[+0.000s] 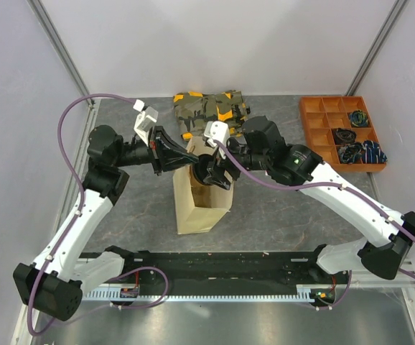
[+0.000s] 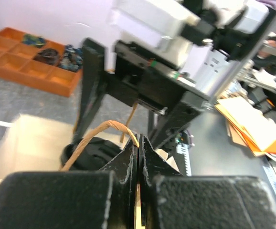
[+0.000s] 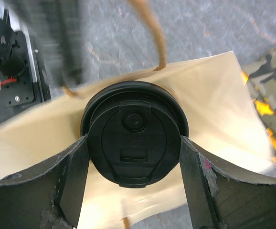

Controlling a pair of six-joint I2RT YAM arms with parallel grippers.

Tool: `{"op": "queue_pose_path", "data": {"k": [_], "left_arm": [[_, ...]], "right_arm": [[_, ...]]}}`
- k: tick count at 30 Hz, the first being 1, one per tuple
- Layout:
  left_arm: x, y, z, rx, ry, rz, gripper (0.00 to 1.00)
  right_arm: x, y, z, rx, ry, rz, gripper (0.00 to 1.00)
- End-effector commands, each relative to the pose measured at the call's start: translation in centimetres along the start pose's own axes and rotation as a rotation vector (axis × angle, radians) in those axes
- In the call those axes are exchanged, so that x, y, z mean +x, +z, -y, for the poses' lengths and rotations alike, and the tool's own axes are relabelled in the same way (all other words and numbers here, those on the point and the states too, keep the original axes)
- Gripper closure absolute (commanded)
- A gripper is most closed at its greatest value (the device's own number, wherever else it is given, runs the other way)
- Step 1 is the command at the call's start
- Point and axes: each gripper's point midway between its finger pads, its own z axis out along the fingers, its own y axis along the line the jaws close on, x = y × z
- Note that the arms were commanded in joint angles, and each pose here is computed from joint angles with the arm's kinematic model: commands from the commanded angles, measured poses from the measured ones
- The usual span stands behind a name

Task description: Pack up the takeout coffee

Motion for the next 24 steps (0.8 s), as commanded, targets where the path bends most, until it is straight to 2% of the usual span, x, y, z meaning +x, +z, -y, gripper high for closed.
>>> {"op": "queue_pose_path", "data": {"k": [1,6,13,24], "left_arm": [[0.2,-0.2,2.8,0.117,0.042,-0.006,0.98],[2.1,-1.1,3.7,0.113,0.043,-0.045,0.98],[3.8,-1.7,3.9,0.144,0.127,-0.088,0.98],[4.7,-2.8,2.1,0.105,0.07,-0.118,0.98]], "right_arm": [[-0.6,-0.6,0.5,0.017,-0.01,-0.014,0.54],[0.3,-0.1,1.1,0.028,-0.029,-0.071,0.55],[3.4,1.6,2.3,0.053,-0.054,-0.19,0.55],[6.1,3.8,1.2,-0.051,-0.074,-0.257,0.57]]}}
